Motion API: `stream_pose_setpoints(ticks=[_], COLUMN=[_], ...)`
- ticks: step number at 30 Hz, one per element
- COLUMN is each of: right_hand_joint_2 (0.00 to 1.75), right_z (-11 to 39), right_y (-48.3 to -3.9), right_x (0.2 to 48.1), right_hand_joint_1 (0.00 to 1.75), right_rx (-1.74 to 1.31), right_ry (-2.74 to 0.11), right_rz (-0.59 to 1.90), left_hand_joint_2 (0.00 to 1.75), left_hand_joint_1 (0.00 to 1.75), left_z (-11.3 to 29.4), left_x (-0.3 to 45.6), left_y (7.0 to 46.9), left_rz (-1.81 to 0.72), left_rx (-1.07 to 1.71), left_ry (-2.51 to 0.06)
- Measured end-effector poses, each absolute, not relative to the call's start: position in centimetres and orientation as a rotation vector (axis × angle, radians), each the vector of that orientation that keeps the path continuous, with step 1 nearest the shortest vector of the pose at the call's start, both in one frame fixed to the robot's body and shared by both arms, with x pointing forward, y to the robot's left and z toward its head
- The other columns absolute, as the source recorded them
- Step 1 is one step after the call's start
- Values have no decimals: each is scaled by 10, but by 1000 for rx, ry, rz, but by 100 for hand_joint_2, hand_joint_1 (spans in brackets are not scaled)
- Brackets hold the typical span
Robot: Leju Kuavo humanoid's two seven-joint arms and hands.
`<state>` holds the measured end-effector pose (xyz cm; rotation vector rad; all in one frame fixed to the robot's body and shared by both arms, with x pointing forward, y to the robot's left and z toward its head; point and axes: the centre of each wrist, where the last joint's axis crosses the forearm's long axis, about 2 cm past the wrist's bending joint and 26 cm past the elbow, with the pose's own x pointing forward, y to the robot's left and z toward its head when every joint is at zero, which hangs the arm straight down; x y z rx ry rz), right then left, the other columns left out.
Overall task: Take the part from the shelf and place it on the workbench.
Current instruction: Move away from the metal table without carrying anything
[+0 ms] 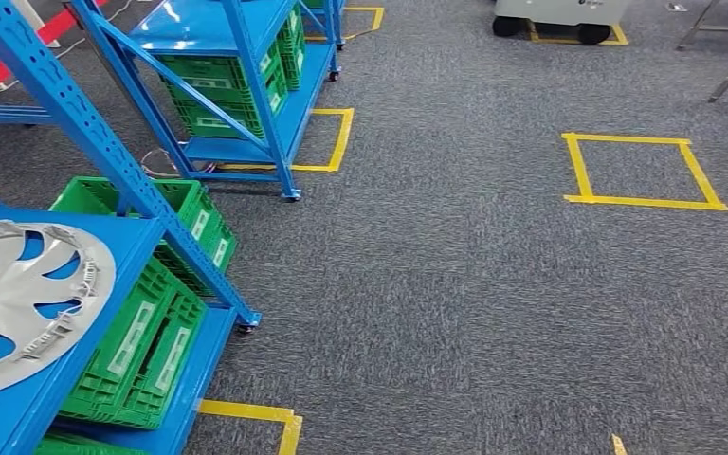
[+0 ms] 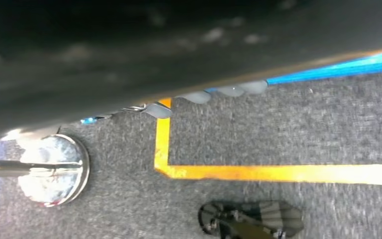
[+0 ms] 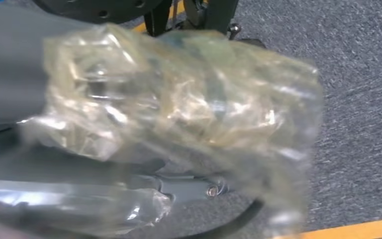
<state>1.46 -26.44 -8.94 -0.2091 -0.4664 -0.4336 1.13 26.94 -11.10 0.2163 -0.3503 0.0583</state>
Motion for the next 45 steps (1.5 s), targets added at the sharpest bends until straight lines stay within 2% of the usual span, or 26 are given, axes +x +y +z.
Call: stream_pose_setpoints(ticks=[45], right_hand_joint_2=[0], right_z=[-90], right_y=[-264], right_x=[15], right_hand_joint_1=[0], right_rx=[-220], right_ry=[-467], right_rz=[-369], left_hand_joint_2=[0], left_hand_joint_1=[0], left_z=[-111], left_x=[11], left_y=[271], left_rz=[56], left_rx=[219], left_ry=[-348])
